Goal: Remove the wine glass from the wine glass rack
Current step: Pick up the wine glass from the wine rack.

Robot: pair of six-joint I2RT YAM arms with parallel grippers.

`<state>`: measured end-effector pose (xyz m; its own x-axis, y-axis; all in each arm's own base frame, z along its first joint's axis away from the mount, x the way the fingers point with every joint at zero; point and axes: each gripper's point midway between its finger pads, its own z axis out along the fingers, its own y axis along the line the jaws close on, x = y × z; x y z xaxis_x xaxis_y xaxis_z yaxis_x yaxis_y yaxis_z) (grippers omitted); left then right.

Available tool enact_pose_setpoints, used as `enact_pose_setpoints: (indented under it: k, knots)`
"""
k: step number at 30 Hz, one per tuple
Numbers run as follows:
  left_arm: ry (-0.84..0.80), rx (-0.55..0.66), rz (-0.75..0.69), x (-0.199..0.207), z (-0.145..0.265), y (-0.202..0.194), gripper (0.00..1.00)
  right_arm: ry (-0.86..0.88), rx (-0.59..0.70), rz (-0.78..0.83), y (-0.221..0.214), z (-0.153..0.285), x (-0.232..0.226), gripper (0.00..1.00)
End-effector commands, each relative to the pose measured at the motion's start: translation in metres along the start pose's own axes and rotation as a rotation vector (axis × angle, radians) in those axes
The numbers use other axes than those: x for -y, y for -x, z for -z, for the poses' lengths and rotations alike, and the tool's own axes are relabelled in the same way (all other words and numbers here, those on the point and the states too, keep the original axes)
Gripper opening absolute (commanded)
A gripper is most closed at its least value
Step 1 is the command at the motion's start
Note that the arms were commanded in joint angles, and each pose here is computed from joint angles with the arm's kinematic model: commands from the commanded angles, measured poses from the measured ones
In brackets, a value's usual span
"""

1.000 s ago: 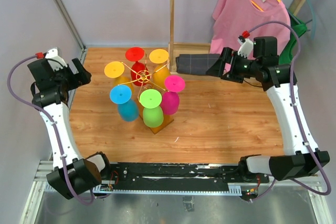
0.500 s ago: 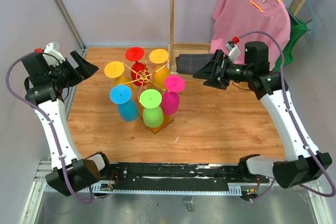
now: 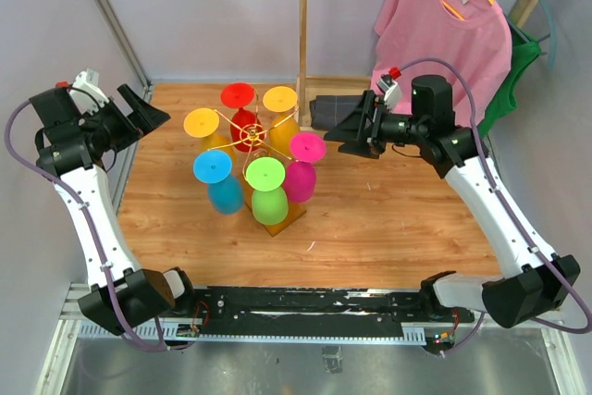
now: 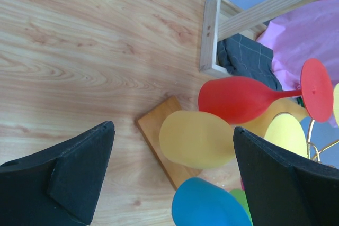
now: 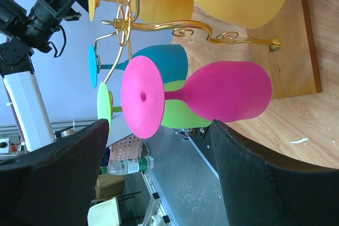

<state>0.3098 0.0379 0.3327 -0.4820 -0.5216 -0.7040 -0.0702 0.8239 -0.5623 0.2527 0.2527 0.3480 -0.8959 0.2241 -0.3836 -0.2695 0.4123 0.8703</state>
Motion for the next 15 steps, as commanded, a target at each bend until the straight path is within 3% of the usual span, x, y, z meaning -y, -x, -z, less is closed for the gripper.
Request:
enact_pose_setpoints:
  k: [1,9,15]
  knots:
    - [-0.032,0.018,-0.007,0.012,0.008,0.009,0.99,0.038,-0.02,-0.009,-0.004,-0.008,-0.004,0.77]
    - [-0.033,0.013,-0.002,0.012,0.01,0.003,0.99,0.092,-0.041,-0.025,-0.007,-0.018,-0.013,0.56]
    - [-0.029,0.008,0.003,0.01,0.008,0.003,0.99,0.126,-0.081,-0.053,-0.014,-0.02,-0.019,0.54]
